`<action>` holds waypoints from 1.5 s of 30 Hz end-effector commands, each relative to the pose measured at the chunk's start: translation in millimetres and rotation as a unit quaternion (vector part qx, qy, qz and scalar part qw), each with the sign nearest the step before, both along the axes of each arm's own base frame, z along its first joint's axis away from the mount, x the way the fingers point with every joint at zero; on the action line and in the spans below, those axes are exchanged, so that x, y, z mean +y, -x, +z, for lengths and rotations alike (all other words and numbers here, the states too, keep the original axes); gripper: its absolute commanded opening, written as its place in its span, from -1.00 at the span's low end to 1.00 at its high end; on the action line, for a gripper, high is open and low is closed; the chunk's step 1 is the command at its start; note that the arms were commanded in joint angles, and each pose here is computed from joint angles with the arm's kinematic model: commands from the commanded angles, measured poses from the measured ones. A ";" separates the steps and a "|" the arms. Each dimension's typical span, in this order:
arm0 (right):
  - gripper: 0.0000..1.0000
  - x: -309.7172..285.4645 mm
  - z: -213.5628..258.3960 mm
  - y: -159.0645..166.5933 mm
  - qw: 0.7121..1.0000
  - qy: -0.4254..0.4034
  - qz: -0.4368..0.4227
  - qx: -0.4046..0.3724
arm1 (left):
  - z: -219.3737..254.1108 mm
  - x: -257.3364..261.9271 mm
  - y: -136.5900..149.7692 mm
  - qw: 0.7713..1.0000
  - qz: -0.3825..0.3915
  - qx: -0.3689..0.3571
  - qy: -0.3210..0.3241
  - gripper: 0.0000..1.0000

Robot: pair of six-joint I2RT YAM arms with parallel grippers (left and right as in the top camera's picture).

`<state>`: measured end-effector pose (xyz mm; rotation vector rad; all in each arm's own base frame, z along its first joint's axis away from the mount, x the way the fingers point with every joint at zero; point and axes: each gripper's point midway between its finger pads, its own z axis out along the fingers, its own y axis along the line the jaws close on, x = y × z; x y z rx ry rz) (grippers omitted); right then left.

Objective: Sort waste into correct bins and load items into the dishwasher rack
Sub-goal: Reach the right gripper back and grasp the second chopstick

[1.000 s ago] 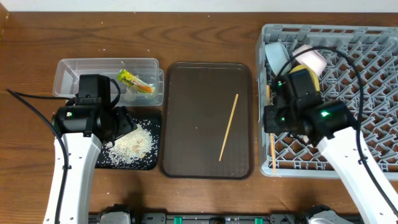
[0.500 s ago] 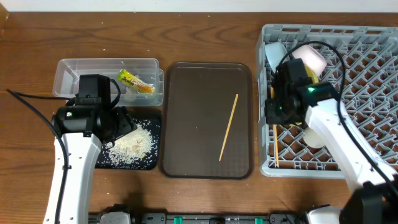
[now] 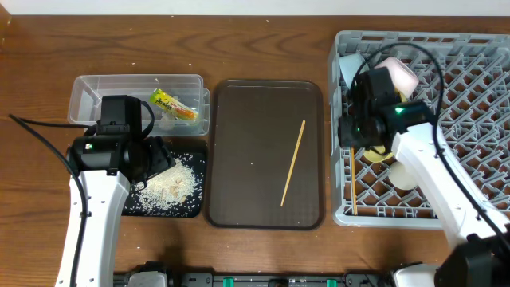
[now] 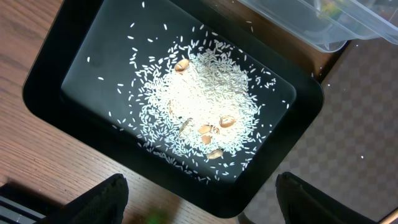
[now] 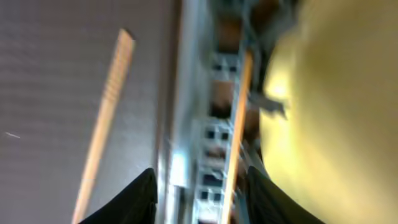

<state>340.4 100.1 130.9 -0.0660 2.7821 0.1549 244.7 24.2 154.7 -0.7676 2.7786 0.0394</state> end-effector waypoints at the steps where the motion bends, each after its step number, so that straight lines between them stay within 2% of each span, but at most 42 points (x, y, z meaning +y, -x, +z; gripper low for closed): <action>1: -0.06 39.2 48.9 -15.9 0.995 -0.054 0.044 -0.076 | 0.3 2.3 1.8 1.000 0.005 0.000 -0.002 0.58; 3: 0.04 57.0 54.3 -19.5 0.992 -0.070 0.055 -0.093 | 0.3 2.3 1.8 1.000 0.005 0.000 -0.002 0.58; 6: 0.07 82.5 49.2 -18.7 0.990 -0.081 0.069 -0.094 | 0.3 2.3 1.9 1.000 0.005 0.000 -0.002 0.58; 11: 0.17 102.9 8.2 -15.3 0.996 -0.039 0.050 -0.057 | 0.3 2.3 1.9 1.000 0.005 0.000 -0.002 0.58; 20: 0.13 111.9 -80.6 2.1 0.998 0.001 -0.024 0.059 | 0.3 2.3 1.9 1.000 0.005 0.000 -0.002 0.58; 25: 0.11 116.6 -110.9 13.0 0.995 0.010 -0.021 0.101 | 0.3 2.3 1.8 1.000 0.005 0.000 -0.002 0.58; 30: -0.04 118.1 -131.1 21.7 0.991 0.025 -0.025 0.125 | 0.4 2.3 1.8 1.000 0.005 -0.001 -0.002 0.59; 38: -0.71 118.0 -134.8 25.7 0.990 0.029 -0.032 0.134 | 0.3 2.2 1.9 1.000 0.005 0.000 -0.002 0.58; 42: -0.97 116.0 -127.2 24.4 0.990 0.022 -0.035 0.133 | 0.3 2.3 1.9 1.000 0.005 0.000 -0.002 0.58; 45: -0.98 115.3 -111.0 20.0 0.992 0.006 -0.036 0.122 | 0.2 2.3 2.0 1.000 0.005 0.000 -0.002 0.58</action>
